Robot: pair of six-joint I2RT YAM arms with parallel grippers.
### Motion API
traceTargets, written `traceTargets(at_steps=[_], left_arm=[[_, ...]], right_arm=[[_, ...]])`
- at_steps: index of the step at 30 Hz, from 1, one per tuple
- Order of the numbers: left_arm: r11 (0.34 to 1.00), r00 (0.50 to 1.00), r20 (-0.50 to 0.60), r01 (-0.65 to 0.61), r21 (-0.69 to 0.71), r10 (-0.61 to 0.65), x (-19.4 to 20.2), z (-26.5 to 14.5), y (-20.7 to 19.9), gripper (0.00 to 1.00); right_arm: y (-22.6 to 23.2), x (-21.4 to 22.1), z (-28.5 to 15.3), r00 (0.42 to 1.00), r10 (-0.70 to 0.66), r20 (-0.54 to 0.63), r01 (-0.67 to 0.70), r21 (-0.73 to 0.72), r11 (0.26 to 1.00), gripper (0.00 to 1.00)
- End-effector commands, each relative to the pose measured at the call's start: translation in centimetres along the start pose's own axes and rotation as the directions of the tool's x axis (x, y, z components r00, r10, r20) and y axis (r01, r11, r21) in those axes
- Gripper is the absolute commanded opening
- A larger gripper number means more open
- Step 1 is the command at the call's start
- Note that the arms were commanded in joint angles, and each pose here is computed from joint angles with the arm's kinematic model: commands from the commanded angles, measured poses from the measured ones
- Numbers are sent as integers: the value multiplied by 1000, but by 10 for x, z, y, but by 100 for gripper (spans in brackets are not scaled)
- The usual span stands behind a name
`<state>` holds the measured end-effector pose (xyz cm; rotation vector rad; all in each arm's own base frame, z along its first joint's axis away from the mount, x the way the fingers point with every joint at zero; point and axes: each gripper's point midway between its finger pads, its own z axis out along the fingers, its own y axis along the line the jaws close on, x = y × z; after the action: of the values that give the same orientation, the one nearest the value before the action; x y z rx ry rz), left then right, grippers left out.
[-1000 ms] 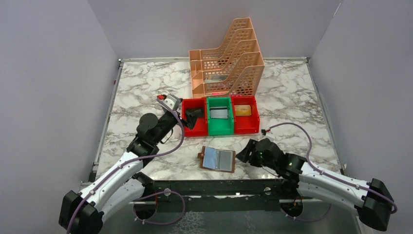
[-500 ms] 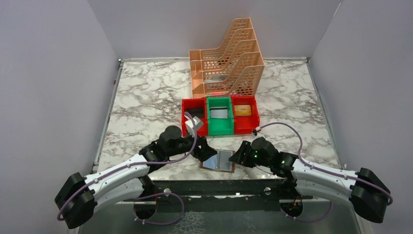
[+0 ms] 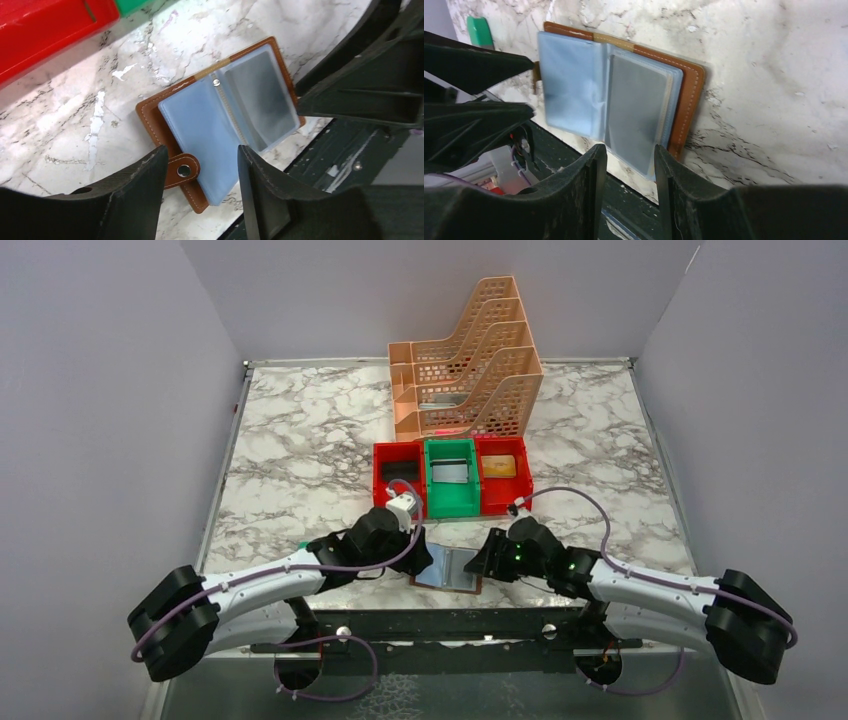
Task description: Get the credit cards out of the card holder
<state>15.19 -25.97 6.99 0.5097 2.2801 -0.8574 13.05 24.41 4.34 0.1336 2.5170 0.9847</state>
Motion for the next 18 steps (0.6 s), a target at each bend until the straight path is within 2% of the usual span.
traceTargets(at_steps=[1, 10, 15, 18], left_arm=[[998, 1000, -23, 12, -63, -14, 7, 6, 8, 52], [998, 996, -81, 22, -67, -28, 33, 8, 8, 34], [997, 995, -98, 28, -68, -35, 42, 6, 10, 27], [998, 994, -100, 29, -62, -35, 44, 6, 9, 20]], right_arm=[[24, -8, 1, 999, -36, 9, 36, -70, 997, 44], [5, -2, 13, 1000, -13, -24, 14, 23, 1000, 44], [7, 2, 16, 998, -31, -48, 31, 5, 1000, 40], [12, 2, 15, 998, -45, -52, 44, -17, 999, 36]])
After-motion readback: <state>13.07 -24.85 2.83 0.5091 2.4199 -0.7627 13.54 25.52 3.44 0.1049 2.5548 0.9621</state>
